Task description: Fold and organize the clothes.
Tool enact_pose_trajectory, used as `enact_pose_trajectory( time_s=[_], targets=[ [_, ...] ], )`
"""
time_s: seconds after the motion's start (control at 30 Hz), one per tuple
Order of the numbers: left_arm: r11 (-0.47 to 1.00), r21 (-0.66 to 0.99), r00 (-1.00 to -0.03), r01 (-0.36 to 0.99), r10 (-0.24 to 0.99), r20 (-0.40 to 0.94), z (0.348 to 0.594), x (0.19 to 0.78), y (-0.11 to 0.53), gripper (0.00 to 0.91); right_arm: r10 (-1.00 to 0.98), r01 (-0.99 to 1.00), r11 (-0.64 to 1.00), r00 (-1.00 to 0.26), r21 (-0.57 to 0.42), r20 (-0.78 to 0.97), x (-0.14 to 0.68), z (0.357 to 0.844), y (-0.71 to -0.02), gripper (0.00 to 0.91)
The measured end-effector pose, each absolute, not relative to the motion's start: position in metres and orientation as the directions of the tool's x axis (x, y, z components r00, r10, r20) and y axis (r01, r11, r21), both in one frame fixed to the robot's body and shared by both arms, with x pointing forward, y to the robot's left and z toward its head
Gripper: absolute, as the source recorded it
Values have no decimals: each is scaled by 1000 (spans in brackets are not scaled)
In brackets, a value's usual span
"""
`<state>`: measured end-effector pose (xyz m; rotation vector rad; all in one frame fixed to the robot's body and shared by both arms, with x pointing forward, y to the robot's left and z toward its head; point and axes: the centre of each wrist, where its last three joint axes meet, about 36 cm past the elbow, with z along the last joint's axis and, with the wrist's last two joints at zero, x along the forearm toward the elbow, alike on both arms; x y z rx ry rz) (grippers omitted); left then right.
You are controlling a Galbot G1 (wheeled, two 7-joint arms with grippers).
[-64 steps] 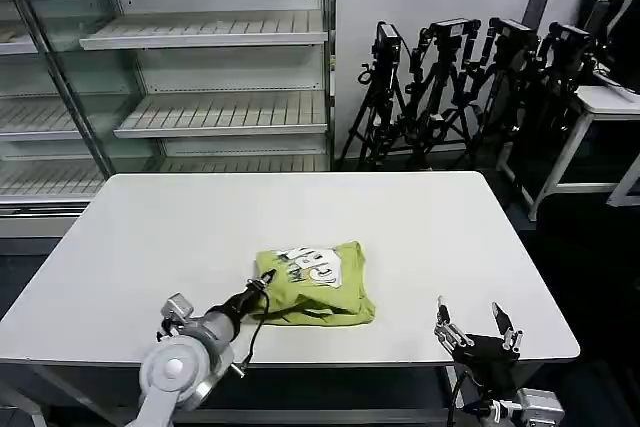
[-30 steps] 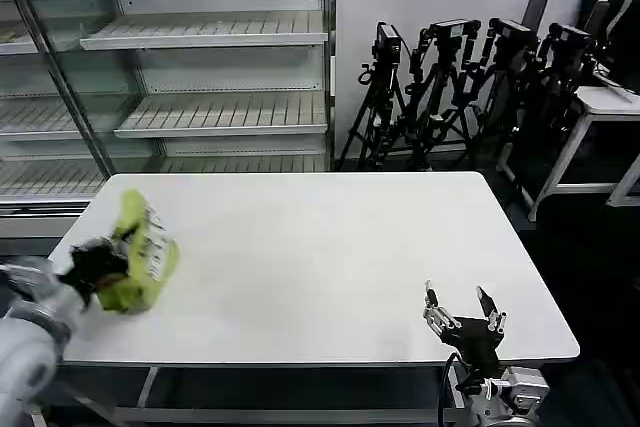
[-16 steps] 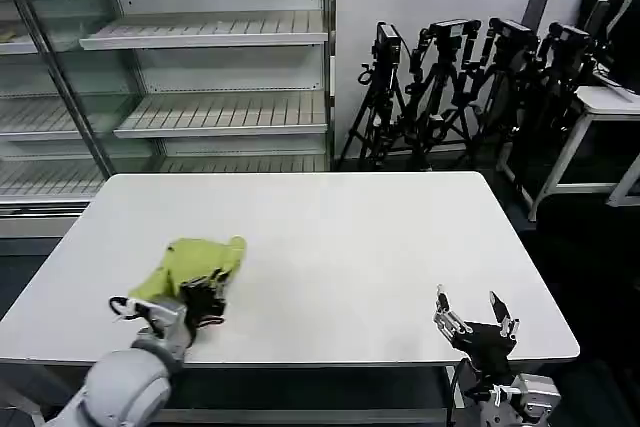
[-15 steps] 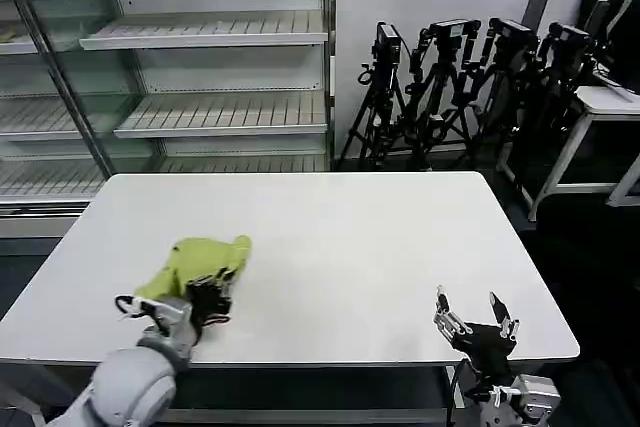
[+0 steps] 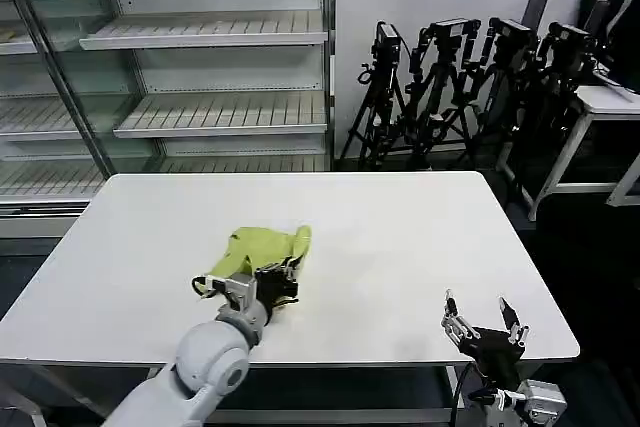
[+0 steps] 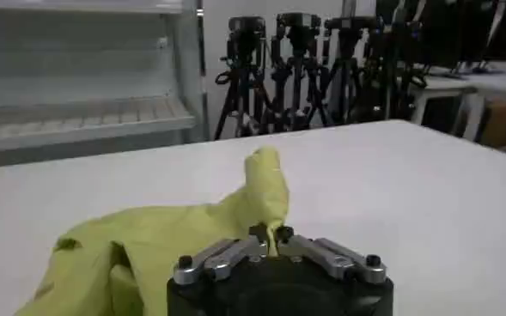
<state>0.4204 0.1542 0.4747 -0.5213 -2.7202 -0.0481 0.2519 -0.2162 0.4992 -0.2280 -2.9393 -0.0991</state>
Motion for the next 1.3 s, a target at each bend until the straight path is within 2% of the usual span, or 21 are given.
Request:
enact_pose_trajectory(
  time_s=[0.37,0.5,1.0,1.1,1.3],
  targets=[
    [884,-188,-843,428,466,269,509,402,136,907,152,164,985,-968,47,198,252,498,-215,907],
    [879,-216,-851,424,469,236,521,391,144,907,147,160,986,-968,49,201,253,496,-212,907],
    [974,-87,-950,209,223,218,510,366,202,907,51,70,994,-975,86,214,264,495,-201,907],
    [982,-97,-963,163,180,200,510,357,212,907,-6,26,990,-973,135,230,274,493,-194,907],
    [987,-134,-977,83,106,182,510,335,230,907,-150,-69,953,-954,295,261,306,487,-169,907]
  ],
)
